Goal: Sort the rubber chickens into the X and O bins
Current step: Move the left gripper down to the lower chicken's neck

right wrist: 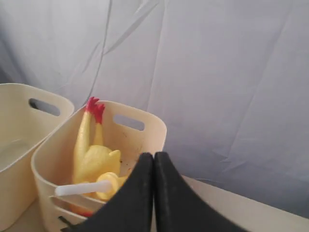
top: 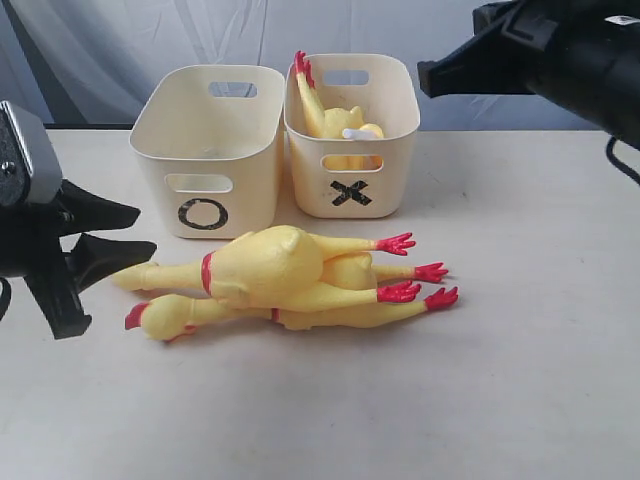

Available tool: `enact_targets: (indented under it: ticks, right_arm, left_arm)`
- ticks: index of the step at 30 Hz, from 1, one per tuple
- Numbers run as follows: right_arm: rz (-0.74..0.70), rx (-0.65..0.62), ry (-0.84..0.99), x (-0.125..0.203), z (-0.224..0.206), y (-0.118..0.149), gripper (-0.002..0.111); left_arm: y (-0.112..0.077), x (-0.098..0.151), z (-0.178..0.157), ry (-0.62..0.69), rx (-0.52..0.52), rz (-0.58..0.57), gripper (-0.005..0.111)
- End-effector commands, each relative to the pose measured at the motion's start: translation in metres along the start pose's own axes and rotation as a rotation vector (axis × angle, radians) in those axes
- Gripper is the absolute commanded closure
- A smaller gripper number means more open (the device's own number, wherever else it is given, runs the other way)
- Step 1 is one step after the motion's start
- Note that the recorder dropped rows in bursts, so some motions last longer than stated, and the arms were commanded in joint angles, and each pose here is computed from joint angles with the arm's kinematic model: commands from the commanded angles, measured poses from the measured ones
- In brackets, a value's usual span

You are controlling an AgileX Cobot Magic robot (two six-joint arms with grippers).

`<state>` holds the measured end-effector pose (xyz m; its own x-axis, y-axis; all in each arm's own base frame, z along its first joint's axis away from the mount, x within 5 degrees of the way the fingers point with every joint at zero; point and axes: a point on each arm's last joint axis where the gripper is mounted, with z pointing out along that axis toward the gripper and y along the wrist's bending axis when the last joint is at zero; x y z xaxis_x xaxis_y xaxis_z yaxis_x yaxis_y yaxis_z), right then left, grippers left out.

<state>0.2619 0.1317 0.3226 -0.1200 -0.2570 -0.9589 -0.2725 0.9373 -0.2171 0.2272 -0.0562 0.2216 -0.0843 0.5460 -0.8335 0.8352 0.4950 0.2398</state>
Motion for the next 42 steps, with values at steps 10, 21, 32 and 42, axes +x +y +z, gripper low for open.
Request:
enact_targets:
  ticks: [10,21,32,42]
  right_arm:
    - [0.031,-0.399,-0.032,-0.018,-0.063,0.014,0.108]
    - [0.012,-0.556,0.064,0.003,-0.071,0.028,0.108]
    - [0.035,-0.585,0.084,0.007,-0.073,0.031,0.108]
    - [0.039,-0.585,0.084,0.007,-0.073,0.031,0.108]
  left_arm:
    - [0.005,0.031,0.031,0.033,0.085,0.076,0.042]
    - [0.017,0.046,0.052,-0.025,0.027,0.148,0.042]
    - [0.028,0.060,0.072,-0.029,0.048,0.151,0.042]
    - [0.035,0.067,0.084,-0.026,0.073,0.152,0.042]
